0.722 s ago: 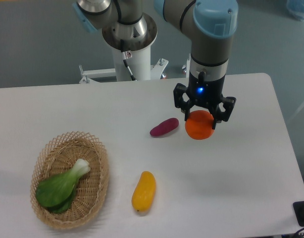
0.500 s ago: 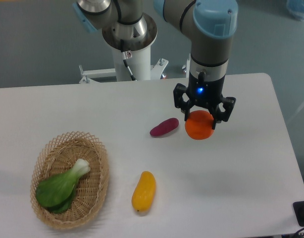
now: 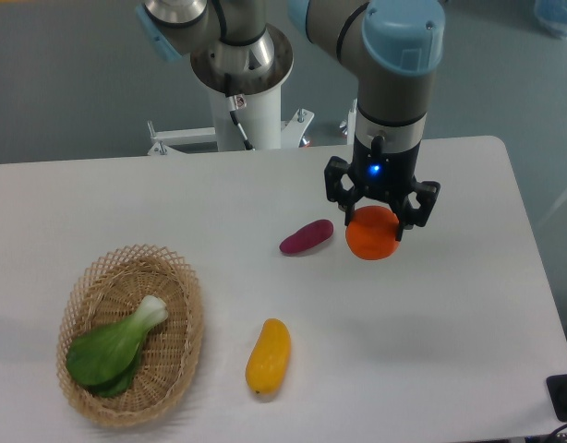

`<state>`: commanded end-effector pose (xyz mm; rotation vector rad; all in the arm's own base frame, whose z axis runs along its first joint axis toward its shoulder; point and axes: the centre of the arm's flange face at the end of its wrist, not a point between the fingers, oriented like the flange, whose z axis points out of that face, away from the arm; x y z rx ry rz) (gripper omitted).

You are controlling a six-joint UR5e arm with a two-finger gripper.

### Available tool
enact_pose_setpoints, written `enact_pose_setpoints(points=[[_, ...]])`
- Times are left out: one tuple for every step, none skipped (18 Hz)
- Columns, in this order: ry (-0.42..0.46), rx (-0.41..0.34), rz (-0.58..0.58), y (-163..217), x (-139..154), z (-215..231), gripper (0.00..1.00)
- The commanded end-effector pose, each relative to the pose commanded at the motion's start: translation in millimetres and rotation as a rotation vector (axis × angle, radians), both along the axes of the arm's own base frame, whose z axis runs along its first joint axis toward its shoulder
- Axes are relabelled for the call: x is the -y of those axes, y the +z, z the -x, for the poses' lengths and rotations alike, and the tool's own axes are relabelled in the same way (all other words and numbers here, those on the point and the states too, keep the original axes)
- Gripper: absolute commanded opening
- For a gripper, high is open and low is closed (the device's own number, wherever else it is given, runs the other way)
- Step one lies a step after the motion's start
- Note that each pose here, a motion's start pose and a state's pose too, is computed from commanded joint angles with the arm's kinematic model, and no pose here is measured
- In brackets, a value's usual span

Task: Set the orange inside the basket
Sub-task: 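Hold the orange in the gripper and lift it off the table, then carry the held orange over to the wicker basket and lower it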

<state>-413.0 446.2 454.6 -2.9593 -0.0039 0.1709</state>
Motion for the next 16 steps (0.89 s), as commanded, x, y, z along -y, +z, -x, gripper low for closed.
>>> enact_pose_setpoints(points=[[0.0, -0.002, 0.0, 0, -1, -1, 0.57], [0.0, 0.0, 0.001, -1, -3, -2, 0.57], [0.008, 0.005, 0.001, -2, -4, -4, 0.57], [0.018, 0.01, 0.003, -6, -6, -4, 0.57], [0.029, 0.015, 0.006, -10, -8, -4, 0.57], [0.051, 0.018, 0.001, -13, -12, -4, 0.57], [0.078, 0.02, -0.006, -16, -18, -6, 0.57], [0.102, 0.024, -0.009, -20, -25, -10, 0.57], [0.115, 0.028, -0.01, -23, -33, -18, 0.57], [0.123, 0.037, -0.004, -31, -41, -26, 0.57], [0.128, 0.045, 0.002, -39, -52, -42, 0.57], [0.142, 0.042, -0.004, -43, -74, -67, 0.57], [0.17, 0.05, -0.007, -46, -88, -87, 0.57], [0.216, 0.057, -0.003, -51, -103, -112, 0.57], [0.255, 0.041, -0.006, -56, -120, -135, 0.57], [0.297, 0.028, -0.049, -59, -139, -159, 0.57]])
